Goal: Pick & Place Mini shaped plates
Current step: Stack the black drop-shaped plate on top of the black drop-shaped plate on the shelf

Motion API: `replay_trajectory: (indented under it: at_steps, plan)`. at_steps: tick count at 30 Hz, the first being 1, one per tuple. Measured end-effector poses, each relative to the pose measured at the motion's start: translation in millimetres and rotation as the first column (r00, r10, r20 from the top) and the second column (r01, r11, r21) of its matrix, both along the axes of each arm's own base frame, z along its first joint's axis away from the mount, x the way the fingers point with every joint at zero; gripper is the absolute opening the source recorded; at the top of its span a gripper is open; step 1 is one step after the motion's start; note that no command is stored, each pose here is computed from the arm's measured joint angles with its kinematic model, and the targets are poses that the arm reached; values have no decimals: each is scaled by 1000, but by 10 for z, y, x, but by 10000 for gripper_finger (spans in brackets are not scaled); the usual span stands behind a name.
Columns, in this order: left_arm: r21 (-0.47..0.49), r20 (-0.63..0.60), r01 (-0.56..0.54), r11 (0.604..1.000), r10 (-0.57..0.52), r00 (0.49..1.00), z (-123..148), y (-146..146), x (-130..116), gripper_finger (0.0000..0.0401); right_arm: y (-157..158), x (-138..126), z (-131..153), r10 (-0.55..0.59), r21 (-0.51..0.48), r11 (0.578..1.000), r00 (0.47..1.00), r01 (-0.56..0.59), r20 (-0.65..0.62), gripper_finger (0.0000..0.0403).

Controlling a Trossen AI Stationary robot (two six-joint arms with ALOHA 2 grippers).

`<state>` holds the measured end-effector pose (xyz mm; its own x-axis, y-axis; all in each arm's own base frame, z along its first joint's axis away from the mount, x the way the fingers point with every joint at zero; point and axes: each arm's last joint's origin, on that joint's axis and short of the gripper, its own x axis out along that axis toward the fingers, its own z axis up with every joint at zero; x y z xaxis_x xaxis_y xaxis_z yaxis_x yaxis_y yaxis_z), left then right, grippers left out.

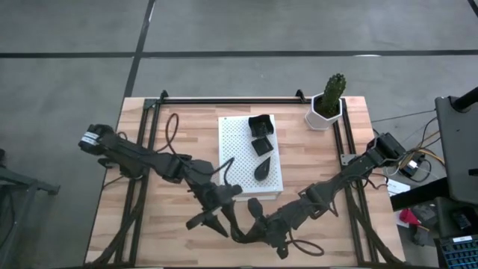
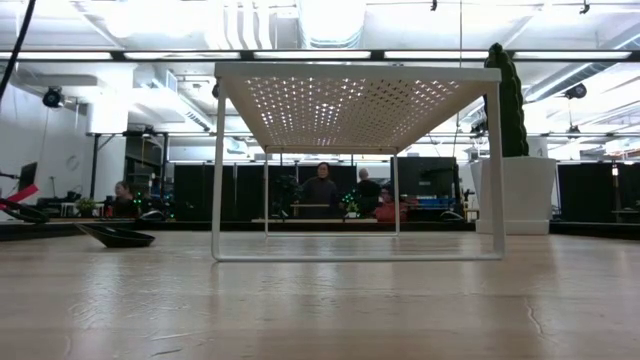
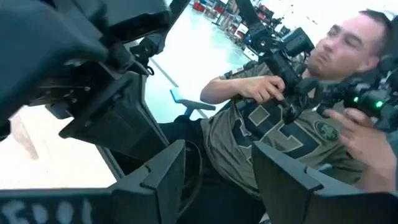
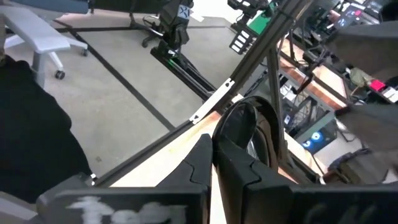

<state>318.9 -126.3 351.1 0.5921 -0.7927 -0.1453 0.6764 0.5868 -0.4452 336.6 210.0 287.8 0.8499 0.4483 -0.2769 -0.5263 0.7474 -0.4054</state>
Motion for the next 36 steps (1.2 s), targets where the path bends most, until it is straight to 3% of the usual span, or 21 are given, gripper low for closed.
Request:
replay_trajectory:
  at_steps: [4, 9, 18, 23, 29, 36]
  plan:
    - [35, 36, 5, 999, -6, 999, 90, 43, -111, 188, -8, 2, -8, -23, 18, 1000, 1000, 23, -19, 8]
    - [44, 136, -3, 999, -3, 991, 285, 102, -268, 186, -60, 7, -56, -157, -11, 988, 985, 156, -72, 8]
    - [63, 226, -20, 998, 5, 974, 484, 184, -491, 186, -60, -43, -39, -225, -13, 974, 966, 225, -130, 8]
    - [100, 226, -48, 994, 24, 974, 434, 205, -548, 186, -106, -163, 73, -320, -23, 947, 937, 320, -138, 8]
    - [162, 265, -174, 971, 127, 956, 355, 242, -554, 186, -175, -316, 218, -369, -18, 929, 916, 370, -156, 8]
    - [176, 304, -236, 956, 175, 937, 56, 286, -627, 186, -309, -473, 310, -488, -86, 873, 858, 480, -162, 8]
